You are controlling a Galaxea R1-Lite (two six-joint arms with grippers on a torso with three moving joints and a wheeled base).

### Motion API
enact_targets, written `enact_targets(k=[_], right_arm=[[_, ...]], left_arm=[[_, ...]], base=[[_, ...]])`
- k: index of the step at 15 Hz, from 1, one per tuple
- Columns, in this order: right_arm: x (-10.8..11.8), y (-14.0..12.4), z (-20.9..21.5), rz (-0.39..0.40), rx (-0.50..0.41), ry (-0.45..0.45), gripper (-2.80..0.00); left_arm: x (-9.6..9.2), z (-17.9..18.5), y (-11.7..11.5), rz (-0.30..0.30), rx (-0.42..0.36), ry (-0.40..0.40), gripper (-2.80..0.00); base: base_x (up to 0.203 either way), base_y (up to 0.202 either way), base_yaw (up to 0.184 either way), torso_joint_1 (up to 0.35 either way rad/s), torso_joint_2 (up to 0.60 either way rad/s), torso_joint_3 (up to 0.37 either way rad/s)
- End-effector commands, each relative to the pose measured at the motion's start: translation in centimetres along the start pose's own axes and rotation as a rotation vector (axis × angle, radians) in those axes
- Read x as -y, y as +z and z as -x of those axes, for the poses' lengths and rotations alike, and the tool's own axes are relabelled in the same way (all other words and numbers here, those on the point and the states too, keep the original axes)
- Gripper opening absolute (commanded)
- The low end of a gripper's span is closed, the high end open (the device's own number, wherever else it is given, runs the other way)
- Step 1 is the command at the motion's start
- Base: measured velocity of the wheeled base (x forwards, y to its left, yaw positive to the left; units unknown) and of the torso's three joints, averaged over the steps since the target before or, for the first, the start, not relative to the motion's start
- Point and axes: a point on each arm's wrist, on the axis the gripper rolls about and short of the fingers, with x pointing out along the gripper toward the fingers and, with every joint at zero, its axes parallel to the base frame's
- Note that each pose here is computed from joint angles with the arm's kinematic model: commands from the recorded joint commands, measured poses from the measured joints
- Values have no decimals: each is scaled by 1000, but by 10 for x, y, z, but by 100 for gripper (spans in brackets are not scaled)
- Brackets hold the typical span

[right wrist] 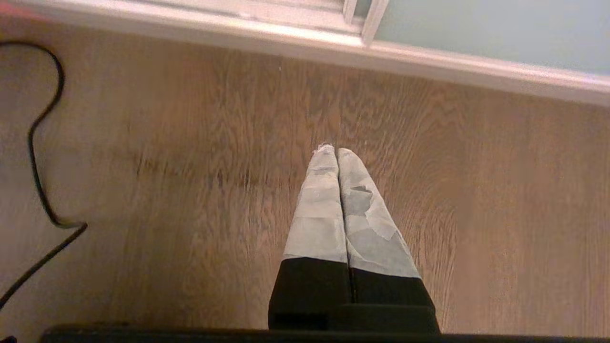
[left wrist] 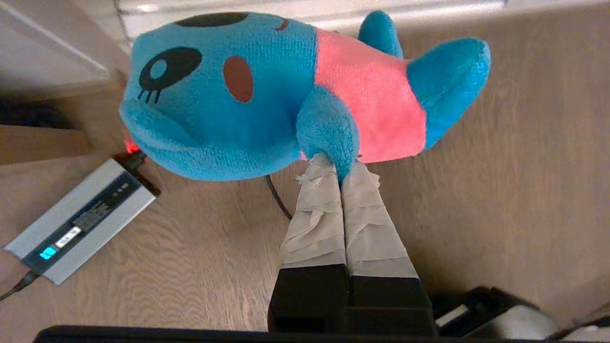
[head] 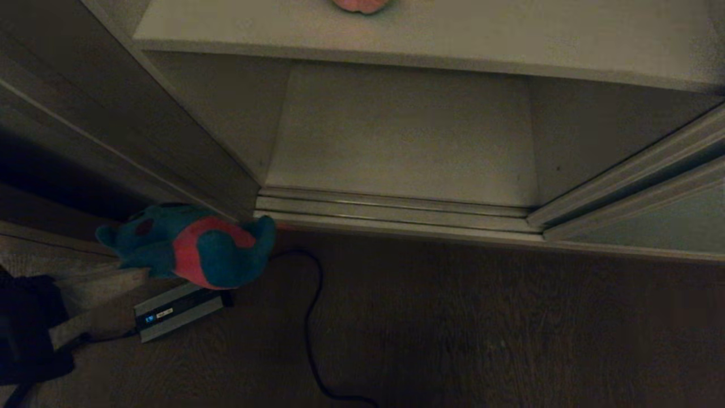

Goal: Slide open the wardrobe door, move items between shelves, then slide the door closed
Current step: Place the blue doll on the lower shelf

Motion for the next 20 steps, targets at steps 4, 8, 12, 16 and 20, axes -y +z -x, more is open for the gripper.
enact_targets(k=[4,8,12,16,20], right_arm=[[0,-1,0,0,-4,-1,-280],[0,-1,0,0,-4,-1,-280],[0,-1,0,0,-4,-1,-280],[0,-1,0,0,-4,-1,-280],[0,-1,0,0,-4,-1,-280]], left_arm=[[-4,-19,-4,-16,-67,-29,-280],[-4,-31,-1,-82,-89,-59,-280],[-4,-43,-2,-122,-116,-89,-280],[-6,-65,3,-156,-119,-119,-280],[-13,-94,23,-154,-110,-123,-280]], base=[[0,0,0,3,0,-197],[0,0,0,1,2,-197],[0,0,0,3,1,-198],[0,0,0,3,5,-200],[0,0,0,4,4,-159]])
